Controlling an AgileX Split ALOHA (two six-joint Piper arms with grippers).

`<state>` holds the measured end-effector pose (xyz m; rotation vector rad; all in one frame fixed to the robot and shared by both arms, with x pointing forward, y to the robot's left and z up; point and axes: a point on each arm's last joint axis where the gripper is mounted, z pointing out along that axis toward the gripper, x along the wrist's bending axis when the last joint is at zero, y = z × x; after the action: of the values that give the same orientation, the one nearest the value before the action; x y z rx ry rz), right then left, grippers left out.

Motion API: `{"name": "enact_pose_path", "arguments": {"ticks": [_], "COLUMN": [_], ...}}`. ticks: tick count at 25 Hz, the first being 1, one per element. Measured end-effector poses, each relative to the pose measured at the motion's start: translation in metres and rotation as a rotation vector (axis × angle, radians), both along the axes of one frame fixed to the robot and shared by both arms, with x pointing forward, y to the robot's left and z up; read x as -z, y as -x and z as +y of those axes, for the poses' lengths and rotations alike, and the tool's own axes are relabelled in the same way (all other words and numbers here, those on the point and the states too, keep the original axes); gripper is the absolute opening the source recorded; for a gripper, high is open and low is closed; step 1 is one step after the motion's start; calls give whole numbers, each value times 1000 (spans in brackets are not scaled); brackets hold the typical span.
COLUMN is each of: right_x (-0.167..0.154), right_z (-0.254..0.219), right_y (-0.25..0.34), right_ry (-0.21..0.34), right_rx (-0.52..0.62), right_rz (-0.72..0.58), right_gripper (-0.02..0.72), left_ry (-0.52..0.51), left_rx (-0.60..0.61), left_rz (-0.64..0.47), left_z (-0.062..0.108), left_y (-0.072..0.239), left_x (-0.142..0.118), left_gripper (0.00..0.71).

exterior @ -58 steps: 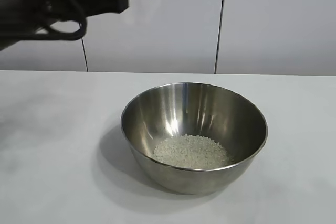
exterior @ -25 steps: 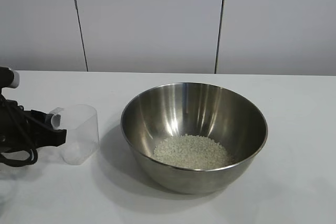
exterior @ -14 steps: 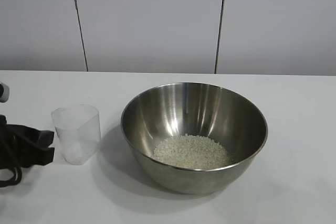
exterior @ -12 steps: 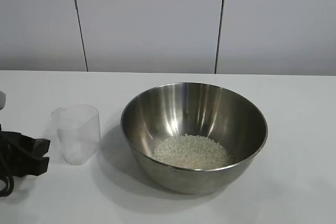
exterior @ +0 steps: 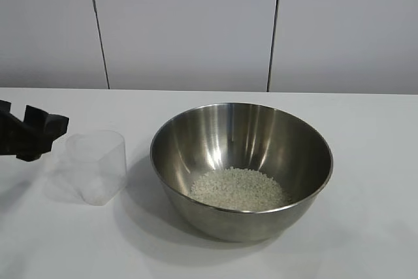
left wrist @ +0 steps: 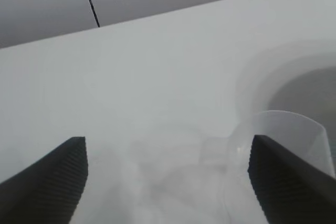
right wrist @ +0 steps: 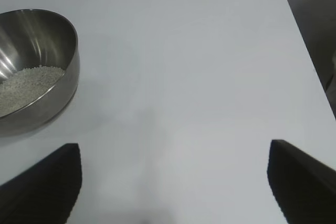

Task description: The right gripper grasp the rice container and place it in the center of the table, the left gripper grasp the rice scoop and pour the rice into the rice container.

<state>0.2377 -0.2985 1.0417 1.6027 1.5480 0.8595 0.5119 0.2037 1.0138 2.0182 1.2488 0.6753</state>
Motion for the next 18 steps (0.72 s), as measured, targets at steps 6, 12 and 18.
{"name": "enact_pose_path", "arguments": {"ticks": [6, 12, 18], "right_x": [0, 0, 0], "right_z": [0, 0, 0], "right_y": [0, 0, 0], "right_ry": [0, 0, 0], "right_rx": [0, 0, 0], "right_rz": [0, 1, 1], "right_gripper": [660, 660, 660], "left_ry": [-20, -59, 18], "left_rx": [-126, -386, -454], "left_rz": [58, 63, -92], "left_z": [39, 135, 163], "left_y": [-28, -29, 17], "left_x": [-69, -106, -152], "left_gripper": [605, 605, 605]}}
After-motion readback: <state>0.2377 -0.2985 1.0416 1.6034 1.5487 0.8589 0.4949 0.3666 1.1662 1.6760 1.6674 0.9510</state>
